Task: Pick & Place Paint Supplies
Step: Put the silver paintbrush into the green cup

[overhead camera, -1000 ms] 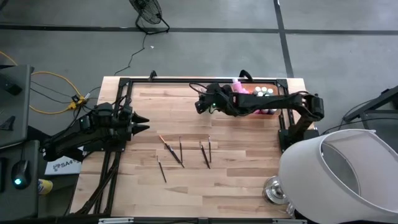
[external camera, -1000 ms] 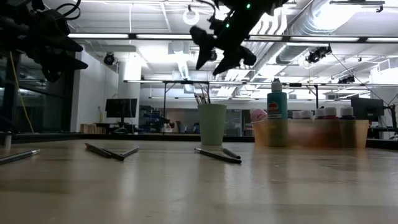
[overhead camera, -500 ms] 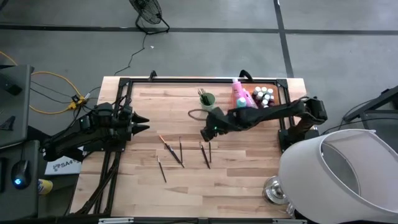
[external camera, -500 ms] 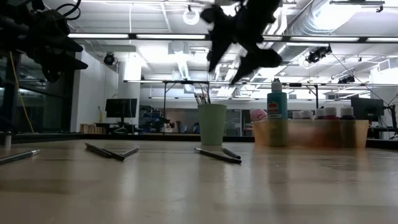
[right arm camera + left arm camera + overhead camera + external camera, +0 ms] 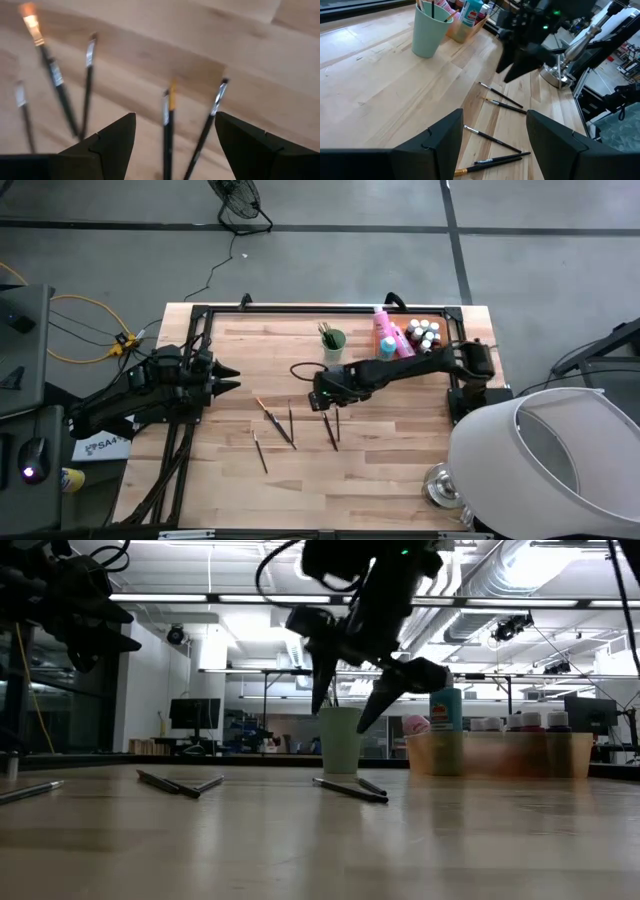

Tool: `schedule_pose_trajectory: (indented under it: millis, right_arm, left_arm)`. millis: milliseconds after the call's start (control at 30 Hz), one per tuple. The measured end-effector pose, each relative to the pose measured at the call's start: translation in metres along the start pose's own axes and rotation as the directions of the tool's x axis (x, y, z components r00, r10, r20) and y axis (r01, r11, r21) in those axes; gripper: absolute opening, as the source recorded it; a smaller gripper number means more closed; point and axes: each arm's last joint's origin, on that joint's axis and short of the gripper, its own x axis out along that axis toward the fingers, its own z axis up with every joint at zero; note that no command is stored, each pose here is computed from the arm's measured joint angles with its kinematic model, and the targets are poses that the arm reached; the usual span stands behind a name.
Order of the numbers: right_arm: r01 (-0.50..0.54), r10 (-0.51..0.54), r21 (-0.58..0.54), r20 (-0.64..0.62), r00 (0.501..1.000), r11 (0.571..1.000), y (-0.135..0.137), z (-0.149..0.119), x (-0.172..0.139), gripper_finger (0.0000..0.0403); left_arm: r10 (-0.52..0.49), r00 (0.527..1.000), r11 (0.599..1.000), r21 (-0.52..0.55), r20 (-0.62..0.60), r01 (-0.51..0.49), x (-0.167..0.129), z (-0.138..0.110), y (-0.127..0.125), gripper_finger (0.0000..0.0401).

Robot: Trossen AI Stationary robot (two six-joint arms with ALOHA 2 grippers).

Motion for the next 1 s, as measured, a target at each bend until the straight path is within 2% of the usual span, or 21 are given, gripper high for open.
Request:
schedule_pose_trajectory:
  millis: [233,567,800,1000]
  right_arm:
    - [0.180,-0.178,0.044,-0.047,0.983,0.983,-0.002,0.019,0.019,0.0266]
    - [0.258,-0.248,0.136,-0.084,0.965,0.957,-0.012,0.032,0.055,0.0266]
    - [0.267,-0.257,0.148,-0.082,0.963,0.952,-0.013,0.031,0.056,0.0265]
    - [0.286,-0.272,0.134,-0.112,0.956,0.949,-0.013,0.026,0.060,0.0232]
  left_arm:
    - [0.000,1.000,1.000,0.000,0.000,0.000,0.000,0.000,0.000,0.0214]
    - [0.000,1.000,1.000,0.000,-0.001,0.000,0.000,0.000,0.000,0.0214]
    - [0.000,1.000,1.000,0.000,0.000,0.000,0.000,0.000,0.000,0.0214]
    - [0.000,1.000,1.000,0.000,0.000,0.000,0.000,0.000,0.000,0.0214]
